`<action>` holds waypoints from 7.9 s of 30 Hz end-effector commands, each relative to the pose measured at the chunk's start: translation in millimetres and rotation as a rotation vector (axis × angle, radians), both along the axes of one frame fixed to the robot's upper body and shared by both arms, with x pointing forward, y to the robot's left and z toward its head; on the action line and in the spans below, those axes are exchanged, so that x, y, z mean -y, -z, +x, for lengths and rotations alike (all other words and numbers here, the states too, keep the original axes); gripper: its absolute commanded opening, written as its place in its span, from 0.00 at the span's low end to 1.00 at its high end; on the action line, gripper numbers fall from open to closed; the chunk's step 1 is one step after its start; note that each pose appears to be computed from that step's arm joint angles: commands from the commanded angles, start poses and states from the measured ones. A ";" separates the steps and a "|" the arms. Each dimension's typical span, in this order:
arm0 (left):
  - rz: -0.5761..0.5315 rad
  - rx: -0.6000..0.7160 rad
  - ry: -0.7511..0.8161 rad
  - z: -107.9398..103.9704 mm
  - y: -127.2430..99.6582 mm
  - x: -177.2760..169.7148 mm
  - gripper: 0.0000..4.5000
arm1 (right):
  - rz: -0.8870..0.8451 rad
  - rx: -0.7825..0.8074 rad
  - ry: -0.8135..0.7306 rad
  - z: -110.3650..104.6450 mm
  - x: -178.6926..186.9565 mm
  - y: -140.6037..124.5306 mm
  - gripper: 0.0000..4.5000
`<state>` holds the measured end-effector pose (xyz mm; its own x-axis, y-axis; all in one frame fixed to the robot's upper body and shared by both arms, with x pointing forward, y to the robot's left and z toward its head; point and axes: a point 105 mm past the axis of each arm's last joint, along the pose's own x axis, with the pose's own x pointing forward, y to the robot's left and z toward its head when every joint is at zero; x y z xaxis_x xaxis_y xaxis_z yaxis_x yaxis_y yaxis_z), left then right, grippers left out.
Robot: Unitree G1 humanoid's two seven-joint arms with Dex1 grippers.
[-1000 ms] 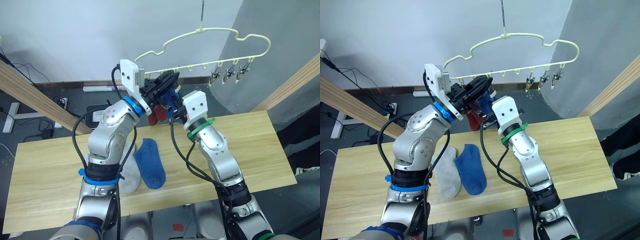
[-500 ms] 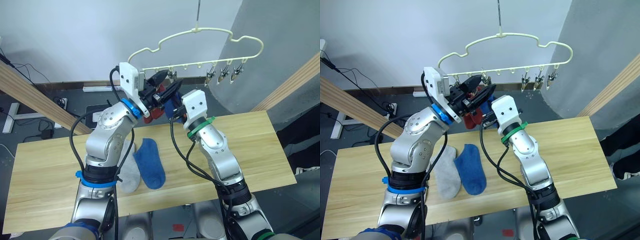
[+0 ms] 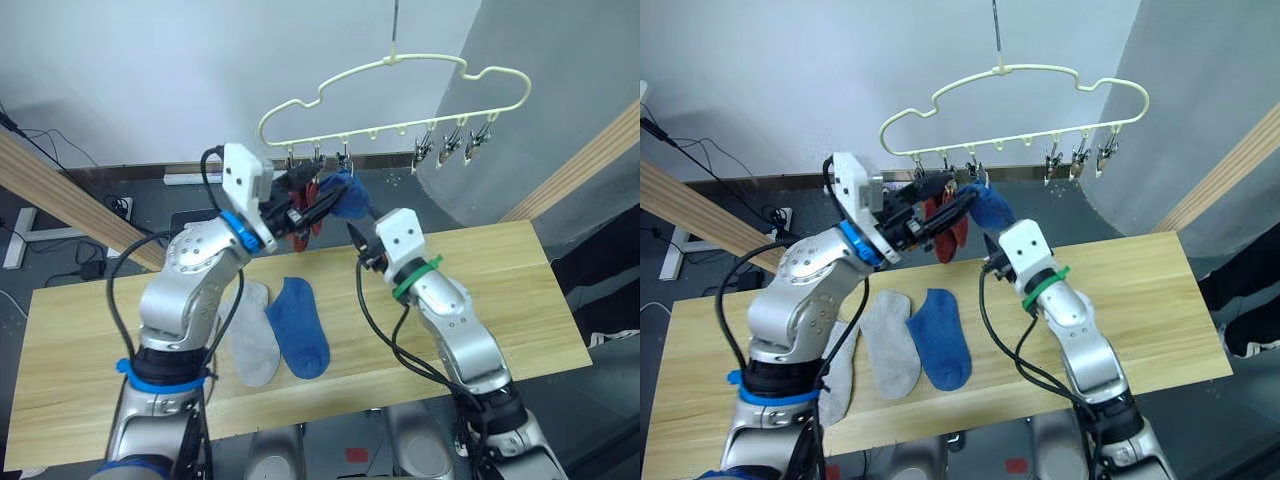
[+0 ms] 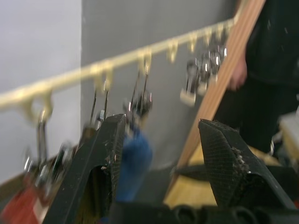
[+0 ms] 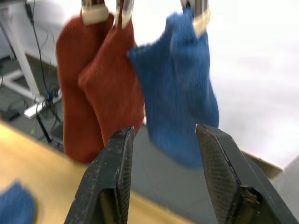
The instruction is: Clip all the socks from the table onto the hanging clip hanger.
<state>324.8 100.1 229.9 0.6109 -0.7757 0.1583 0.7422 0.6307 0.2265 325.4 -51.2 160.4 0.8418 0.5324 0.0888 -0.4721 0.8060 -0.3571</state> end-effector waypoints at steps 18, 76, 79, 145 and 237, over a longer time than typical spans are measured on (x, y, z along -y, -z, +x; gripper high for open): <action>0.176 0.119 0.281 -54.3 -14.6 -3.0 0.60 | 0.073 0.078 0.087 -34.7 72.1 -60.7 0.75; 0.148 0.172 0.356 -62.7 -18.0 10.1 0.60 | 0.365 0.127 0.146 13.0 47.0 -111.1 0.79; 0.147 0.168 0.354 -63.2 -17.6 10.5 0.60 | 0.367 0.132 0.146 13.7 47.1 -112.3 0.79; 0.122 0.134 0.349 -63.4 -6.7 20.1 0.60 | 0.384 0.104 0.243 2.8 44.9 -111.7 0.67; 0.001 0.302 0.173 -29.6 -19.0 37.0 0.60 | 0.185 0.088 0.124 -22.0 69.5 -100.3 0.99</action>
